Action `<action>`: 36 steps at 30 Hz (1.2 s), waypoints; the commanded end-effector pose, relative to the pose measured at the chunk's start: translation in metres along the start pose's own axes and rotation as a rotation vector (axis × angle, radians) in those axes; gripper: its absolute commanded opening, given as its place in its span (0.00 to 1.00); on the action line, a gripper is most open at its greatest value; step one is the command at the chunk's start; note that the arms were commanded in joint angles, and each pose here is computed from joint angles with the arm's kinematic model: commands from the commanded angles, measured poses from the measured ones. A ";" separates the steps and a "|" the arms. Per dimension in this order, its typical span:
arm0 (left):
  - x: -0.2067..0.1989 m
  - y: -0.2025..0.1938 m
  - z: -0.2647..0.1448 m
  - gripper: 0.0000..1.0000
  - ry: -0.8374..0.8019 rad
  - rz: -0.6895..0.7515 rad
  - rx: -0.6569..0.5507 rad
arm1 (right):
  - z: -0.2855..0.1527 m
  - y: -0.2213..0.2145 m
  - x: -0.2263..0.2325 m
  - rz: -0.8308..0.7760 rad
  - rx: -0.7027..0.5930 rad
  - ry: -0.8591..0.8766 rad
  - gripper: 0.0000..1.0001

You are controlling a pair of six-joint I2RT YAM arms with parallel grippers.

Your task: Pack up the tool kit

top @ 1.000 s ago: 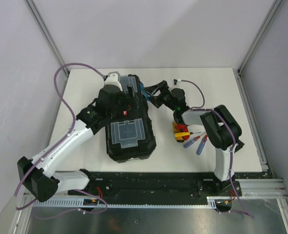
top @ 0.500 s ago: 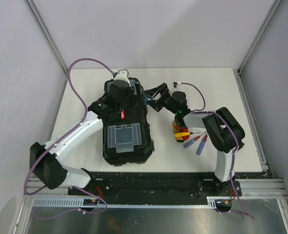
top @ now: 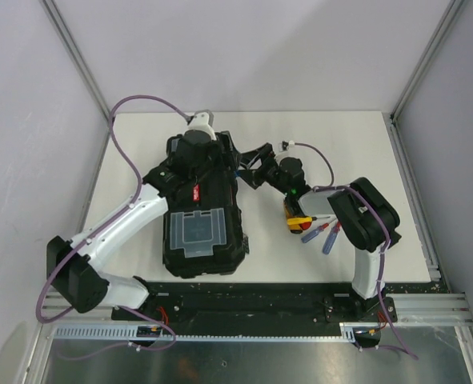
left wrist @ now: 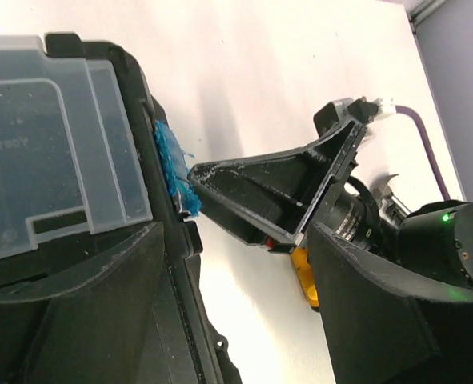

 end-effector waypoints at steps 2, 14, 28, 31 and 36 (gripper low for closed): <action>0.020 0.015 -0.037 0.77 0.069 -0.029 -0.085 | -0.009 -0.022 0.067 -0.045 0.073 0.200 0.88; 0.076 -0.039 -0.064 0.80 0.295 -0.086 0.042 | -0.007 -0.025 0.062 -0.041 0.077 0.190 0.87; 0.084 -0.007 -0.002 0.82 0.001 0.109 0.001 | -0.004 -0.037 0.064 -0.030 0.070 0.205 0.86; 0.088 0.001 0.012 0.81 -0.099 0.163 0.011 | -0.002 -0.037 0.063 -0.019 0.049 0.211 0.86; 0.100 0.015 0.025 0.84 -0.093 0.194 0.001 | 0.006 -0.031 0.059 0.004 -0.030 0.239 0.87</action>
Point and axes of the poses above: each gripper's point midway between its finger pads, its own z axis out along the fingers, its own x axis along the line the jaws close on, y = z × x, the point moved 6 cm from there along -z, back along the fingers, and after that the axes turned 8 degrees about z, right-handed, at the moved point
